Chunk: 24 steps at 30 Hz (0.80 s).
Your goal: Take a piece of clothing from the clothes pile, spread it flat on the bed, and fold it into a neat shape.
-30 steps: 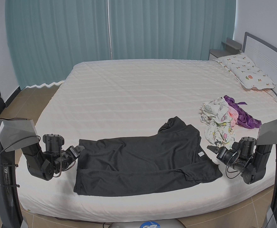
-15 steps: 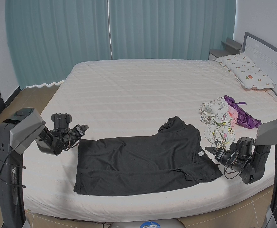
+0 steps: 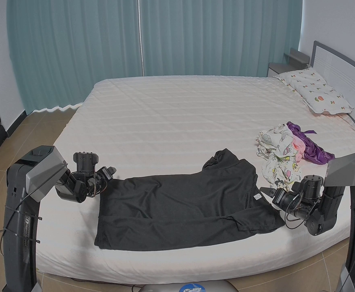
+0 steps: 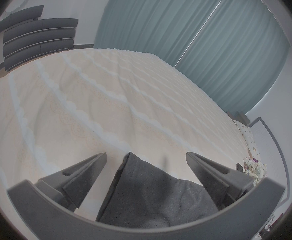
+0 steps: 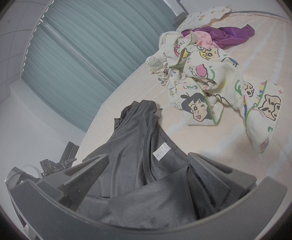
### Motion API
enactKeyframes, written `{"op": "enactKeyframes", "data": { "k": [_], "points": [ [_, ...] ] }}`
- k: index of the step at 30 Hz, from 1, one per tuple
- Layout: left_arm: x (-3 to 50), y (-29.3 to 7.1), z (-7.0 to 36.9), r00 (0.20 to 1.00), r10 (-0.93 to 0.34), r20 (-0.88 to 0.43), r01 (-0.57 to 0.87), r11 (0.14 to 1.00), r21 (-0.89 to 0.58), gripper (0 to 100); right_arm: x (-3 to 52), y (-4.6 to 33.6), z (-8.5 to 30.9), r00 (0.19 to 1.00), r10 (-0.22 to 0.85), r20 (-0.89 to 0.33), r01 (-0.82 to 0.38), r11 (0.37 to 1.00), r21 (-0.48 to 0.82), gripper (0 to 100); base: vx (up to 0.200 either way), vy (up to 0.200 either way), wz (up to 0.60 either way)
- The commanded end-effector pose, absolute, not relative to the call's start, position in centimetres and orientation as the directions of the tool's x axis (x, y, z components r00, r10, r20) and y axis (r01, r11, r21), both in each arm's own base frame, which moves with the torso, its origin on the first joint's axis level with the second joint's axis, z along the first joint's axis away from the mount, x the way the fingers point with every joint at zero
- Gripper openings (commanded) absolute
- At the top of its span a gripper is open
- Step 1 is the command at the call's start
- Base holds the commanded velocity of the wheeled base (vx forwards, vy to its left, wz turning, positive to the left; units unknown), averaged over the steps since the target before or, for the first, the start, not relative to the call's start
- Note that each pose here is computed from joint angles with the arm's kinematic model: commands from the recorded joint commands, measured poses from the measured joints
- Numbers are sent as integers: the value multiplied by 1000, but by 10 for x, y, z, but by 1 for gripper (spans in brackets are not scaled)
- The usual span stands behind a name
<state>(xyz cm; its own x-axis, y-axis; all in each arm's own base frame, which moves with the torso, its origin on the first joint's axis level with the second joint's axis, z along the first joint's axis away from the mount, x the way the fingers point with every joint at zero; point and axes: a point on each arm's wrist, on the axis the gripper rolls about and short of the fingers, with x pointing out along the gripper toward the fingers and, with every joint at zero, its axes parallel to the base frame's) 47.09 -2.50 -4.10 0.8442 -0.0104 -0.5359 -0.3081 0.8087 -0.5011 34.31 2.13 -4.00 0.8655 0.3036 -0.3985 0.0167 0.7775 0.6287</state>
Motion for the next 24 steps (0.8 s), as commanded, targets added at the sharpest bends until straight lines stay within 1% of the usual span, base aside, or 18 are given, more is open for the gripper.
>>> {"op": "enactKeyframes", "data": {
  "k": [1,2,3,9,12,13,14,18,21,22,24],
  "points": [
    [472,-25,-45,841,-11,-541,-311,808,-500,100,344,21,-41,865,304,-399,17,777,629,100,0,0,0],
    [472,-25,-45,842,-11,-540,-310,808,-501,100,344,21,-41,866,304,-397,16,777,630,100,0,0,0],
    [472,-25,-45,842,-11,-540,-311,807,-502,0,345,21,-41,868,301,-395,17,777,629,100,0,0,0],
    [470,-22,-45,839,6,-543,-330,801,-500,0,352,23,-33,883,303,-358,-12,778,628,100,0,0,0],
    [470,-19,-43,840,13,-542,-350,776,-524,0,358,23,-21,901,297,-316,-38,780,624,100,0,0,0],
    [469,-18,-40,842,14,-540,-369,745,-556,0,366,25,-11,912,295,-286,-59,782,621,100,0,0,0],
    [469,-18,-40,842,14,-540,-369,745,-556,0,366,25,-11,912,295,-286,-59,782,621,100,0,0,0],
    [463,-16,-29,844,13,-536,-381,719,-582,0,391,32,11,915,298,-274,-73,787,613,100,0,0,0],
    [458,-16,-25,841,4,-541,-385,708,-592,0,414,41,23,929,253,-270,-44,800,598,100,0,0,0],
    [458,-16,-25,841,4,-541,-385,708,-592,0,416,43,24,929,253,-270,-44,801,597,100,0,0,0],
    [456,-16,-24,838,4,-545,-391,701,-597,0,432,56,21,915,249,-317,-17,809,587,100,0,0,0]
  ]
}}
